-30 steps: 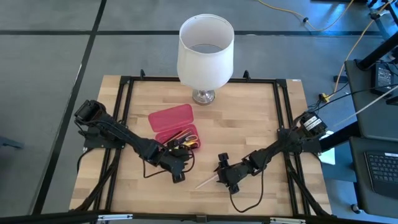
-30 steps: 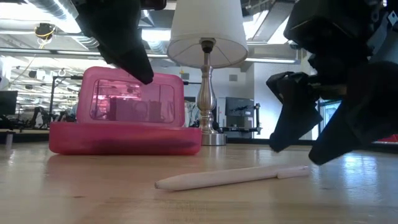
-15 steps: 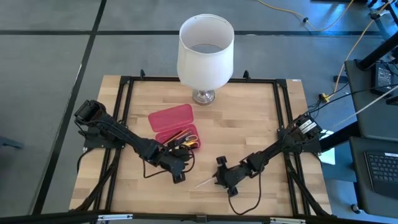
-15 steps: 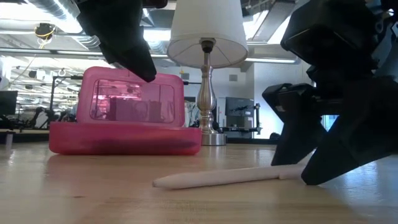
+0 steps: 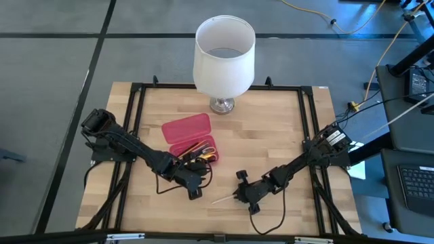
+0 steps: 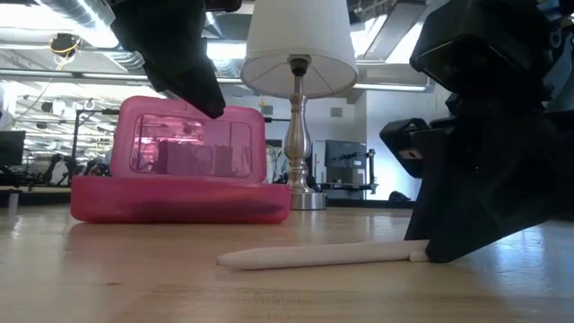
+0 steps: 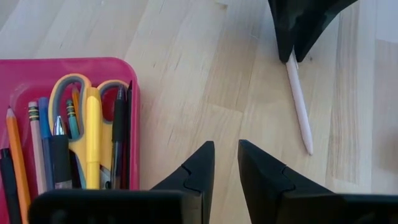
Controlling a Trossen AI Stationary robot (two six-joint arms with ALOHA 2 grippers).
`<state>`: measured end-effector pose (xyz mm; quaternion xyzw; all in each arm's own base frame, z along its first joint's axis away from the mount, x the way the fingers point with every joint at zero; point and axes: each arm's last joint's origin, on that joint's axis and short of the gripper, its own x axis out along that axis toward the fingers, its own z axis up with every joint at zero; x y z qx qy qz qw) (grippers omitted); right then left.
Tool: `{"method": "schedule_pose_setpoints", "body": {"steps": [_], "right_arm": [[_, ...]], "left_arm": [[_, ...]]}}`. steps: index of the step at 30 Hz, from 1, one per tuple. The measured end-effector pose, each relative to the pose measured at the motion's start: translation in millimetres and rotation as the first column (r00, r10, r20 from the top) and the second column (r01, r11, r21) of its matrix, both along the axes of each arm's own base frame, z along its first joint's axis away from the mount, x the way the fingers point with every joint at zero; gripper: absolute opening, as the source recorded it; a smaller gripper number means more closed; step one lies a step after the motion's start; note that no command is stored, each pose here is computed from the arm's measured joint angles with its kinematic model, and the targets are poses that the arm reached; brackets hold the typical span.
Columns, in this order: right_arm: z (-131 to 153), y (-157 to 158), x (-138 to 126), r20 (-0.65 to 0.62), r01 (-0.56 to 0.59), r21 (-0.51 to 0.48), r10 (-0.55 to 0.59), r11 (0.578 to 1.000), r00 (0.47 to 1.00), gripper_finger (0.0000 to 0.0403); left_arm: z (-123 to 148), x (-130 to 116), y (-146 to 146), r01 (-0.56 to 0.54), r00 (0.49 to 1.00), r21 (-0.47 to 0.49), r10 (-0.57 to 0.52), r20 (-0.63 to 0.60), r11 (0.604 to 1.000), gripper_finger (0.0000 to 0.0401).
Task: Pick & place school supplies into a supply box
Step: Put the light pink pen into the red supply box
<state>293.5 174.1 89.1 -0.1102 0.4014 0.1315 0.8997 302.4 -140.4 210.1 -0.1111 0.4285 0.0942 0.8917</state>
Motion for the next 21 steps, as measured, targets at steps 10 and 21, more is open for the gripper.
{"method": "schedule_pose_setpoints", "body": {"steps": [10, 21], "right_arm": [[4.1, 3.2, 3.9, 0.008, -0.007, -0.006, 0.007, 1.000, 1.000, 0.0049], [7.6, 5.5, 7.4, -0.003, -0.018, -0.001, 0.018, 1.000, 1.000, 0.0059]], "left_arm": [[0.3, 0.1, -2.3, 0.001, 1.000, -0.050, -0.001, -0.002, 0.999, 0.0062], [0.8, -0.1, -4.2, 0.007, 1.000, -0.052, -0.007, 0.006, 0.999, 0.0060]]}}
